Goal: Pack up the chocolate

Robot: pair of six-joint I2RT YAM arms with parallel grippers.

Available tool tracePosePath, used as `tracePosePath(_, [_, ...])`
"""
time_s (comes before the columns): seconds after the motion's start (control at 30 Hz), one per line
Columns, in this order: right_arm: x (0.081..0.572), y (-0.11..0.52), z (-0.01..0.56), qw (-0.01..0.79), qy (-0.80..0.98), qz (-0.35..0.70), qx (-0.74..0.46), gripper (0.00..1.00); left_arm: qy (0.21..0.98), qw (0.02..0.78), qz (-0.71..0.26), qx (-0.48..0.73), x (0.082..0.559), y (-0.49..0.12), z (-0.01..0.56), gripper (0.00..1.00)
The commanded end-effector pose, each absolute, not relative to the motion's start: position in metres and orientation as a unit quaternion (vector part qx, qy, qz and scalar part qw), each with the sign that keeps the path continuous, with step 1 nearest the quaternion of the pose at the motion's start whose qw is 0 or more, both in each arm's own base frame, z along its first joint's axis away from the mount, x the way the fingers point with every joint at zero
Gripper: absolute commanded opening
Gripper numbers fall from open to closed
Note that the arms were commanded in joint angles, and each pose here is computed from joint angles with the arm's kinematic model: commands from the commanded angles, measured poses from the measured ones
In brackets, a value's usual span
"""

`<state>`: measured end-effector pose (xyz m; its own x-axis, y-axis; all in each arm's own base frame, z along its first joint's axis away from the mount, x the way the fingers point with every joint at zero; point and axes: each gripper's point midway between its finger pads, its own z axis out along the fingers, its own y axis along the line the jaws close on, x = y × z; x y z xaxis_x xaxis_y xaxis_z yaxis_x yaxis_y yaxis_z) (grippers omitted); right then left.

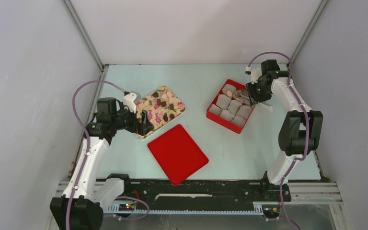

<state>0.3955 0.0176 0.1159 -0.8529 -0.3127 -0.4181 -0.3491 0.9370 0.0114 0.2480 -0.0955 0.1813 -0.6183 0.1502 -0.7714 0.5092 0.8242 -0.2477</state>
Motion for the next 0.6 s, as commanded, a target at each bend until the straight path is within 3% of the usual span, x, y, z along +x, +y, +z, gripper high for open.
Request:
tracePosePath(0.0, [0.416,0.017,0.141,0.259,0.951,0.033,-0.164,0.45,0.857,0.418,-0.219,0.206,0.251,-0.095,0.196,1.0])
tracePosePath(0.33, [0.413,0.026,0.172,0.296,0.939,0.047,-0.169,0.42,0.857,0.419,-0.219,0.206,0.25,-0.095,0.196,1.0])
tracePosePath(0.57, [0.404,0.088,0.199,0.334,0.904,0.09,-0.25,0.38,0.86,0.427,-0.194,0.2,0.255,-0.087,0.197,1.0])
